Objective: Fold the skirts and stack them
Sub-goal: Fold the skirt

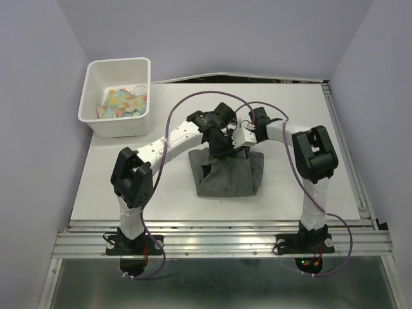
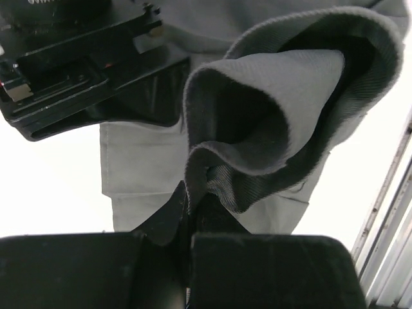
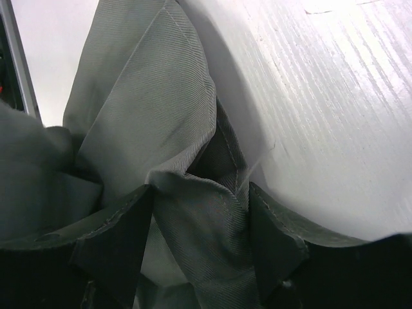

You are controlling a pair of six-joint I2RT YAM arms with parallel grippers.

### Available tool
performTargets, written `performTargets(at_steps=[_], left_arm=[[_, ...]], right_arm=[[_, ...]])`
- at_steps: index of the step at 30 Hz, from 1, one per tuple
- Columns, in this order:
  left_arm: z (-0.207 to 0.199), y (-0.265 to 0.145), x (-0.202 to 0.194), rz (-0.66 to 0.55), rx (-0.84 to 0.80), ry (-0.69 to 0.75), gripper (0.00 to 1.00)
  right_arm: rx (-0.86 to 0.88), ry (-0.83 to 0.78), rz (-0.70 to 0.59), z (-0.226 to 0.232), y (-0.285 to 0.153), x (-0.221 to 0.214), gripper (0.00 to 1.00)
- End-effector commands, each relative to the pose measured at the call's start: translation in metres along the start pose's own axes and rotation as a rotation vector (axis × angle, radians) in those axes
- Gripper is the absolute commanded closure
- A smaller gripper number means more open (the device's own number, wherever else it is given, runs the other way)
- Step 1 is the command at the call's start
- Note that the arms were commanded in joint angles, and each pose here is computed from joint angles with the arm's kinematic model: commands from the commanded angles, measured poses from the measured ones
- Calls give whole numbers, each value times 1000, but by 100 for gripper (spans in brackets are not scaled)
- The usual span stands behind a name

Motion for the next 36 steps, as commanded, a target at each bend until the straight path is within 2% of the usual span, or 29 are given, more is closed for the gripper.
performTargets(at_steps=[1,12,16,21,22,23,26,31,36], left_arm=[[27,-1,11,-47,56,8,100],[64,25,12,-116,190,-26,100],[66,37,1,-102,210,-27,99],[68,55,-17,-82,240,-30,88],[68,58,-20,-79,243,-37,85],[69,59,-20,-85,251,-39,82],[67,61,-24,-80,267,-43,74],[67,52,-19,-105,297,-46,69],[73,26,6,-132,310,-55,57]], right_arm=[[8,6,35,11,-1,-11,36],[32,13,44,11,5,-10,37],[32,17,41,9,6,-7,37],[-27,-2,39,-1,3,5,34],[-59,-1,45,-6,2,7,26],[-150,-12,71,-20,-1,7,22],[-358,-57,77,-53,-18,23,14],[-452,-27,-49,-77,-57,70,9],[-540,-13,-134,-87,-94,100,5]])
Point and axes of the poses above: each gripper's point midway between its finger pads, its own y axis out along the fingers, its own z axis along the line the jaws close on, x = y × z, the point moved 2 cm from there along -y, back along the fingers, and after that the axes turned 6 degrees about -y, right-handed, at the moved point
